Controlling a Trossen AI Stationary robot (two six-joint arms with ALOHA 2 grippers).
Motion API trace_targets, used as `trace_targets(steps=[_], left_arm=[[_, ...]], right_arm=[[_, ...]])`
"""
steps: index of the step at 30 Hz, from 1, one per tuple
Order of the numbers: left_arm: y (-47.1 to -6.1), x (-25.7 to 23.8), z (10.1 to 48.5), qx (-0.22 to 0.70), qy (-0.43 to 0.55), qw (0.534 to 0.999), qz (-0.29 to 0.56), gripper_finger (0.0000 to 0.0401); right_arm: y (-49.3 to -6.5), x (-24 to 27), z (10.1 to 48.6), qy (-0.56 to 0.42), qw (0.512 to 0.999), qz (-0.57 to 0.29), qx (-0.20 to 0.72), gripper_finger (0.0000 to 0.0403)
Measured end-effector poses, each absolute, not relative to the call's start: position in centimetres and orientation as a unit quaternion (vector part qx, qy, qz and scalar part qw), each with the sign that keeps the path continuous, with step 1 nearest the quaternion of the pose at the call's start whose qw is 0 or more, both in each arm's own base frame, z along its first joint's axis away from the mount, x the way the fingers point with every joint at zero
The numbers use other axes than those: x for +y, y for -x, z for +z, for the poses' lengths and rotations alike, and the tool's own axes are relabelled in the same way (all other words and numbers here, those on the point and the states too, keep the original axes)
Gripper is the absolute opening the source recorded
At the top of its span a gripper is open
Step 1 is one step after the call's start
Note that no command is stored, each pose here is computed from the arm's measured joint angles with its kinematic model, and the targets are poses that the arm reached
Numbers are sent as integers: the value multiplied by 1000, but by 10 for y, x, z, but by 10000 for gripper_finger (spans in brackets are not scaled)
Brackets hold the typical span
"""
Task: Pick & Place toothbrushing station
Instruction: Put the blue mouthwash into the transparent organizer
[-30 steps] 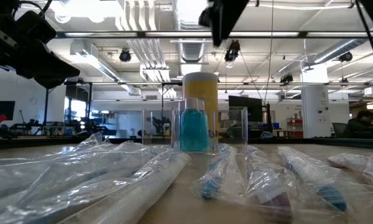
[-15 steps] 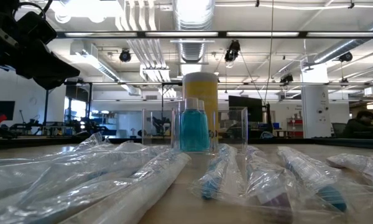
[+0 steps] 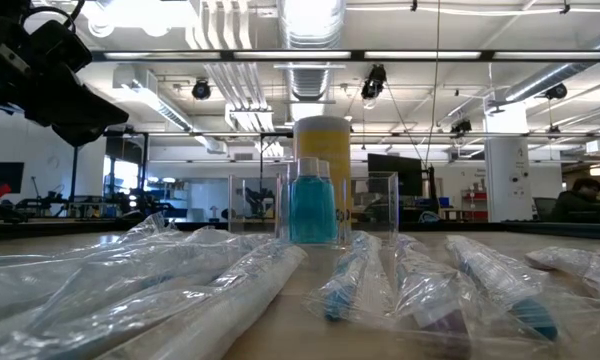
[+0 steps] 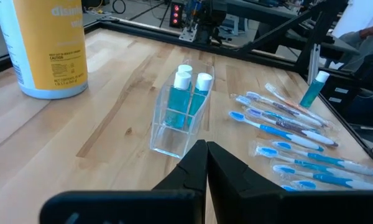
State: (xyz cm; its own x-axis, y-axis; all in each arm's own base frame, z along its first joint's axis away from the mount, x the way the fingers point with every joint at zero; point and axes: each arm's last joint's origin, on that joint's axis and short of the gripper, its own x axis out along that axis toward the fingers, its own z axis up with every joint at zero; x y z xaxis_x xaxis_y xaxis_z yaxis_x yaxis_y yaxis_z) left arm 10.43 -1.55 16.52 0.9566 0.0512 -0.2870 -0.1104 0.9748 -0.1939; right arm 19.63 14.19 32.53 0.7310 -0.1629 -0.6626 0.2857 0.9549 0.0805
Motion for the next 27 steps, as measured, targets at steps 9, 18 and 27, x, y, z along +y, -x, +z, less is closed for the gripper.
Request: trace_targets(steps=[9, 18, 27], left_arm=[[-104, -15, 165, 142, 99, 984, 40, 14], [-104, -16, 163, 152, 94, 983, 32, 14], [-102, -16, 158, 179, 88, 979, 32, 14]], right_arm=[[-211, 163, 284, -186, 872, -66, 448, 30], [-221, 178, 271, -286, 805, -72, 515, 84], [-236, 197, 271, -384, 727, -93, 562, 198]])
